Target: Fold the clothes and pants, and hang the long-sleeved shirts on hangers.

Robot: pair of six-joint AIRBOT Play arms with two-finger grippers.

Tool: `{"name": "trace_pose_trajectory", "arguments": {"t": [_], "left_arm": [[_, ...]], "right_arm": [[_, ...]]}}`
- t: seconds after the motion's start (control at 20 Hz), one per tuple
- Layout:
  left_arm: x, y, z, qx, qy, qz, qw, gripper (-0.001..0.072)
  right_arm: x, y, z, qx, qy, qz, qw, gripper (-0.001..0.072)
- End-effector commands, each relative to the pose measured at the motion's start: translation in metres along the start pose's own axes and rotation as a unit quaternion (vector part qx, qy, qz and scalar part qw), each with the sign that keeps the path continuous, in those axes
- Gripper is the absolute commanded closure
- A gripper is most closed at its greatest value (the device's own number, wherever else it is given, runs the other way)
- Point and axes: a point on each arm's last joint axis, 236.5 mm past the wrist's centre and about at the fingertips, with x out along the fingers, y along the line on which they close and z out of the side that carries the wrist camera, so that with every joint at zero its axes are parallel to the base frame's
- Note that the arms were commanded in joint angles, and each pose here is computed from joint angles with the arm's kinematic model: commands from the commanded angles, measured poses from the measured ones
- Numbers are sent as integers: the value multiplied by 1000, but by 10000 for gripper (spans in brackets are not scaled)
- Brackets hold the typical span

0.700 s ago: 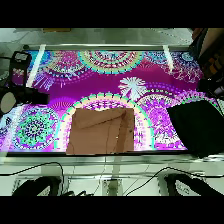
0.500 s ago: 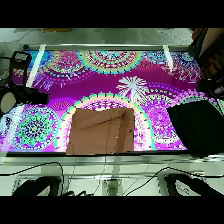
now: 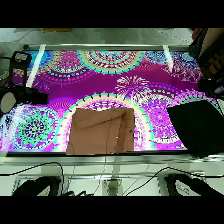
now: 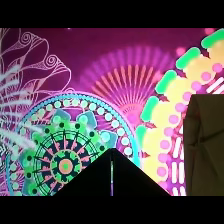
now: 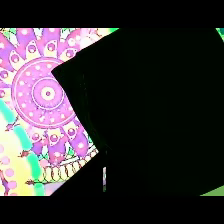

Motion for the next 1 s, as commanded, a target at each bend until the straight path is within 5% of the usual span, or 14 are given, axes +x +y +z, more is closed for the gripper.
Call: {"name": "trace_pose_trajectory", "arguments": {"t": [0.0,0.15,0.3,0.5,0.65,0.7,0.8,0.85,0.9,0.95], "left_arm": [[0,1,0,-1,-1,1,1000,701],[0,0,1,-1,-2,0,1000,701],[0,-1,1,-2,-3,-2,1000,700],[0,0,-3,-1,5,-1,1000,700],[1,-1,-2,-1,3,-2,1000,700],[1,-1,-2,-1,3,-2,1000,700],[1,-1,-2,-1,3,-2,1000,700],[1,-1,-2,-1,3,-2,1000,692],[1,-1,-2,0,3,-2,1000,588],[1,0,-2,1,4,-1,1000,387]], "right_arm": [[-2,5,25,0,-54,11,998,692],[-6,11,51,-15,-108,20,994,694],[19,30,14,-125,-39,46,990,694],[68,141,-124,-232,121,297,918,694],[64,191,-210,-209,213,446,844,693],[70,199,-224,-181,229,461,838,673],[90,204,-250,-136,253,461,839,420],[101,204,-262,-115,265,450,845,375],[113,203,-275,-94,275,442,849,358],[120,205,-287,-66,288,439,849,358]]}}
